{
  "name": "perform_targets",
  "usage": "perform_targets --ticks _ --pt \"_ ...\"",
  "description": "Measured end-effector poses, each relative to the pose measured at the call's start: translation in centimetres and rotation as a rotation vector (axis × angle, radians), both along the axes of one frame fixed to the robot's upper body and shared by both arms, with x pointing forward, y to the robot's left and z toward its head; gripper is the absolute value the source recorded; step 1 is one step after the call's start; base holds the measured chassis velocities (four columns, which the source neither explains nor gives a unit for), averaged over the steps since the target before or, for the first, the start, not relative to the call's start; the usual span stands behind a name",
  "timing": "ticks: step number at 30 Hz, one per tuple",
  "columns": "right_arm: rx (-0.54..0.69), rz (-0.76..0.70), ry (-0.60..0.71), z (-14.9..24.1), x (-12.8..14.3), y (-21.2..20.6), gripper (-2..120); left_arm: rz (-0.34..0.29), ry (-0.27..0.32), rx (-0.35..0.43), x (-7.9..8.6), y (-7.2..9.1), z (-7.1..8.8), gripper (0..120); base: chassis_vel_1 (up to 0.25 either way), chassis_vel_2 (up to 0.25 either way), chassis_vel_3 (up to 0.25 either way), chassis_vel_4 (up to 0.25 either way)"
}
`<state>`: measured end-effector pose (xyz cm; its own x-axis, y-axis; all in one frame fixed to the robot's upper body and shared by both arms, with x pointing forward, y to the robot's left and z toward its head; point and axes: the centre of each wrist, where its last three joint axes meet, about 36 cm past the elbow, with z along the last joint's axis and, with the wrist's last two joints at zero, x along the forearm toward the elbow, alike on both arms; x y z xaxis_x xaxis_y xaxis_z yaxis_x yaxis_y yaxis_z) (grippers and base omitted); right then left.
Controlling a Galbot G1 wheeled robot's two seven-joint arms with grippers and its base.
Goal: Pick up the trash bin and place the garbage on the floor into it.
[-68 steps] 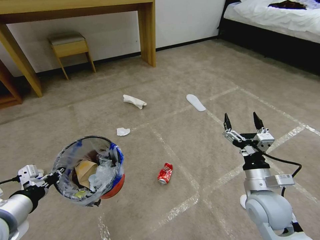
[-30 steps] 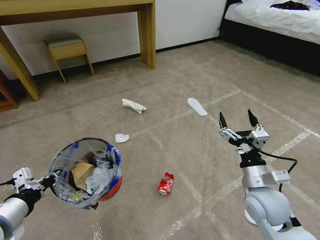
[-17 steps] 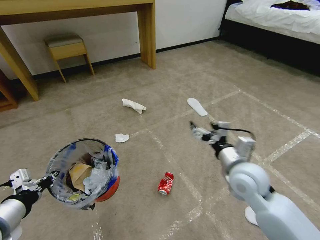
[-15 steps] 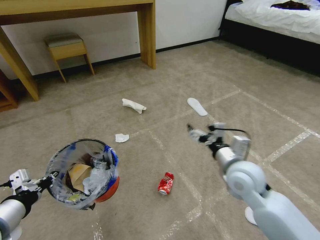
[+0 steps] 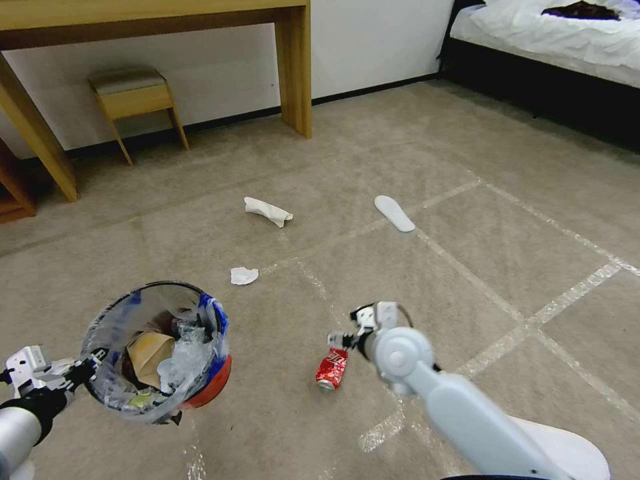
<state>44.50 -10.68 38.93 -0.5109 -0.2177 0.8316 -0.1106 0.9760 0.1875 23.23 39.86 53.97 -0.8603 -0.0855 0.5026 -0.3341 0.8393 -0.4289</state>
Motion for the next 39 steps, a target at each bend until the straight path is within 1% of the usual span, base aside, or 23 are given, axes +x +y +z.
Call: perform_targets --ticks 2,6,9,15,17,20,32,39 --pt "-0.011 0.009 0.032 -1.3 0.1 1.2 100 0.002 0.002 -0.002 -0.1 0.0 -0.1 1 0.000 0.000 0.000 0.000" --pt "-0.025 0.015 0.050 -2.2 0.6 2.4 100 0.003 0.001 0.000 -0.2 0.0 -0.1 1 0.000 0.000 0.000 0.000" --pt "-0.038 0.010 0.056 -2.9 1.3 2.8 100 0.004 0.000 0.003 -0.2 0.1 0.0 1 0.000 0.000 0.000 0.000" --pt "-0.061 0.000 0.060 -4.5 1.7 3.3 100 0.005 0.000 0.002 -0.3 0.1 -0.1 1 0.000 0.000 0.000 0.000" --pt "-0.072 -0.021 0.064 -6.2 2.0 3.3 100 0.007 0.005 0.000 -0.4 0.1 -0.2 1 0.000 0.000 0.000 0.000" --pt "-0.076 -0.036 0.068 -7.0 2.2 3.1 100 0.008 0.006 0.002 -0.6 0.1 -0.2 1 0.000 0.000 0.000 0.000" --pt "-0.076 -0.048 0.067 -7.5 2.6 2.5 100 0.008 0.004 0.010 -0.8 0.1 0.1 1 0.000 0.000 0.000 0.000" --pt "-0.079 -0.049 0.082 -8.3 2.1 2.7 100 0.010 0.007 0.007 -0.8 0.0 -0.1 1 0.000 0.000 0.000 0.000"
